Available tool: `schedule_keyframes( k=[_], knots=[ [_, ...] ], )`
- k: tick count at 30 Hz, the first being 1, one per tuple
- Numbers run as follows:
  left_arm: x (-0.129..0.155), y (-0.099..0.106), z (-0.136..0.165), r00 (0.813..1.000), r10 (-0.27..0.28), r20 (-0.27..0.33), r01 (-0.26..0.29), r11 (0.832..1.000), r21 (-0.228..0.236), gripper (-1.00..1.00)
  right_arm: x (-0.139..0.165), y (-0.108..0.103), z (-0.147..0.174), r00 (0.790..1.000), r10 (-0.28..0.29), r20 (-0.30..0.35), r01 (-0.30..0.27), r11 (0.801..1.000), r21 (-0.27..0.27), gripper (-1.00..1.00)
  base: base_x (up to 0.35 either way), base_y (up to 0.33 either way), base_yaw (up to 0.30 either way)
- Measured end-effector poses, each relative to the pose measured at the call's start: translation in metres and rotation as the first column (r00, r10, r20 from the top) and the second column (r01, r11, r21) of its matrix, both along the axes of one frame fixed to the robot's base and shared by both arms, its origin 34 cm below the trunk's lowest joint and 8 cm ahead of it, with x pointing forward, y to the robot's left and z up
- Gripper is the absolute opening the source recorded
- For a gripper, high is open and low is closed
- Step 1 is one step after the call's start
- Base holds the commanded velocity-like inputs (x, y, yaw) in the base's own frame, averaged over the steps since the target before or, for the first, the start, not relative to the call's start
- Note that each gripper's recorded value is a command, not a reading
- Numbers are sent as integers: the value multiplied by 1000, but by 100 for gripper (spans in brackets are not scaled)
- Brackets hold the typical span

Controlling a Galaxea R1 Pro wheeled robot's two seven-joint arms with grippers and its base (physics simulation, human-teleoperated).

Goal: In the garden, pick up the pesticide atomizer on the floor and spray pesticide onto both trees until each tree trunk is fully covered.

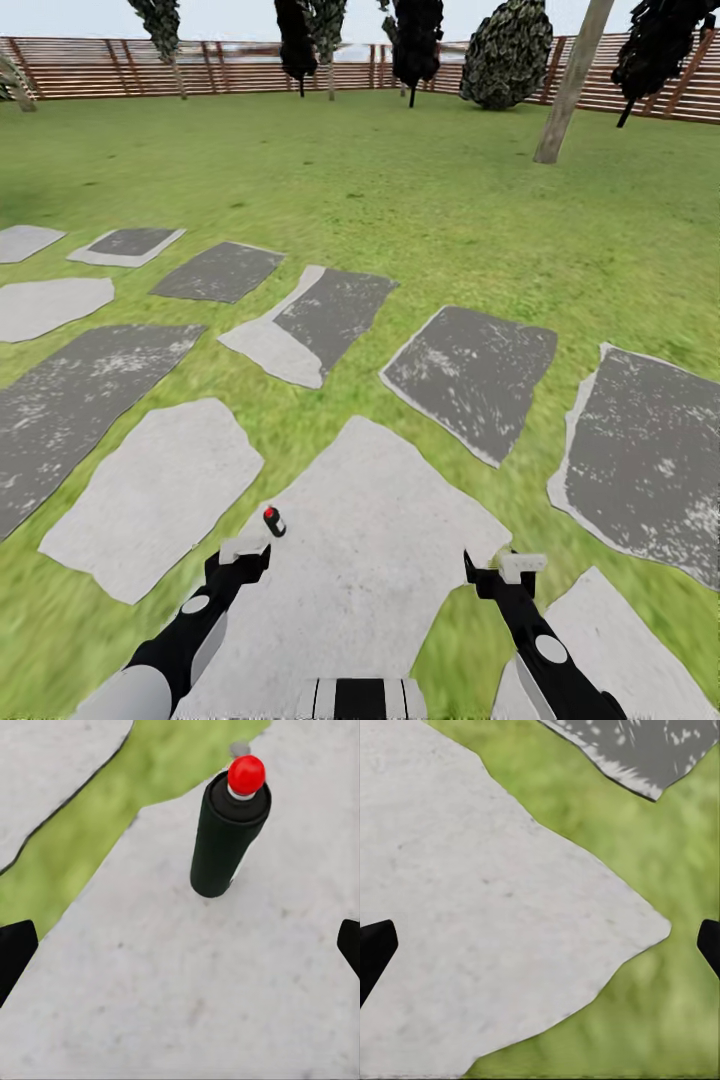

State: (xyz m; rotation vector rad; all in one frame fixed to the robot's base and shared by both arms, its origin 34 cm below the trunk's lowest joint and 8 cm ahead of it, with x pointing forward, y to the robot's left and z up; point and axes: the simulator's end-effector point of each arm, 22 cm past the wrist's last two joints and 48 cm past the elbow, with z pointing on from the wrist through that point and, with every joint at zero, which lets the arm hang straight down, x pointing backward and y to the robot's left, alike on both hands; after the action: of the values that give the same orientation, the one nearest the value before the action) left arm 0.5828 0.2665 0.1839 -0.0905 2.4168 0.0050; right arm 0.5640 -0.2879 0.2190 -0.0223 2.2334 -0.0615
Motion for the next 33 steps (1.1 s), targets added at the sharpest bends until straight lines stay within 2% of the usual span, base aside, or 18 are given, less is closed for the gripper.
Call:
schedule_keyframes(
  k=[7, 13, 33],
  knots=[
    [-12, 0, -19, 1000, 0, -26, 0, 1000, 0, 100, -12, 0, -20, 999, -2, -39, 2, 1000, 0, 100, 0, 0, -129],
    [-15, -1, -23, 999, -6, -35, 6, 1000, 2, 100, -14, 0, -24, 999, -2, -48, 2, 1000, 0, 100, 0, 0, -127],
    [-17, -2, -24, 999, -8, -35, 8, 1000, 4, 100, -15, 1, -25, 999, 4, -50, -4, 1000, -1, 100, 89, 0, -9]
  ],
)
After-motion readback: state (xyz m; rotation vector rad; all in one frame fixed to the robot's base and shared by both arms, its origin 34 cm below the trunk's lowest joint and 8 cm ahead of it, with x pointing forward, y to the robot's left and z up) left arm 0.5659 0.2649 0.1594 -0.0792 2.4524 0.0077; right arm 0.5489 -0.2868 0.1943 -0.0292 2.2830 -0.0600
